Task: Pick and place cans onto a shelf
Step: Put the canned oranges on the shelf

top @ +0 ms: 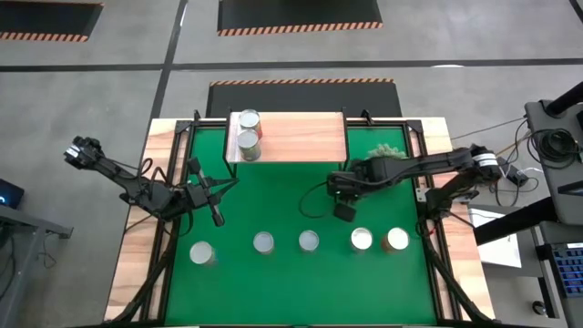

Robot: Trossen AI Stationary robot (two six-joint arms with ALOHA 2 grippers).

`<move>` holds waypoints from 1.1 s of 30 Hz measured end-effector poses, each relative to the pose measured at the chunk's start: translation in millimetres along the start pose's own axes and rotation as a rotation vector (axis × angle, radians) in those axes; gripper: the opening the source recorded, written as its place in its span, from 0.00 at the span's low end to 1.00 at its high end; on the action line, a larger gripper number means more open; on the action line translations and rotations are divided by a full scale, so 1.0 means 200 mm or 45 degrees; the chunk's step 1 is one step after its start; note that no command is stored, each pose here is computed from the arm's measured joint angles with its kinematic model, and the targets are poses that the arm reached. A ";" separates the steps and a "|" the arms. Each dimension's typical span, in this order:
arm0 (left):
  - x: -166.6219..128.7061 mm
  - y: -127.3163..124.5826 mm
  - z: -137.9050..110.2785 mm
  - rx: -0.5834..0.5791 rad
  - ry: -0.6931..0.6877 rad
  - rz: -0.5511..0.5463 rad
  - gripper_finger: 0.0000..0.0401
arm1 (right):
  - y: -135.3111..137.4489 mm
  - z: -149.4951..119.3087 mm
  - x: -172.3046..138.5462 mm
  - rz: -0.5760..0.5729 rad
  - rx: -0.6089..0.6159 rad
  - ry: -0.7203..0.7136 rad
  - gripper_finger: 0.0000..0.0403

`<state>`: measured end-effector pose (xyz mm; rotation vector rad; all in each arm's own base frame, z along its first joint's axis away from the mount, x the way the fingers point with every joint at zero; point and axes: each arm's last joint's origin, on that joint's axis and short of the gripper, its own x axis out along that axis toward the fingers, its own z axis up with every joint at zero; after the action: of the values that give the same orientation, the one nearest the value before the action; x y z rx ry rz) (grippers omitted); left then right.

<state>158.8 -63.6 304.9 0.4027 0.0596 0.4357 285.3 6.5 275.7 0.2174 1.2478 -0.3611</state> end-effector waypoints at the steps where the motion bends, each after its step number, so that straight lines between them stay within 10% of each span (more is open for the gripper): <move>1: 0.00 0.00 0.00 0.000 0.000 0.000 0.00 | -0.01 -0.01 0.00 -0.004 0.027 -0.001 0.16; 19: 0.00 0.00 0.00 0.002 0.002 -0.001 0.00 | -0.07 -0.16 0.19 -0.187 0.057 0.008 0.89; 33: 0.00 0.00 0.00 0.002 0.001 -0.001 0.00 | -0.07 -0.17 0.27 -0.216 0.061 -0.092 0.73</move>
<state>158.8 -63.6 304.8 0.4041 0.0611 0.4353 263.9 -2.5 215.1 0.1385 1.1899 -0.5414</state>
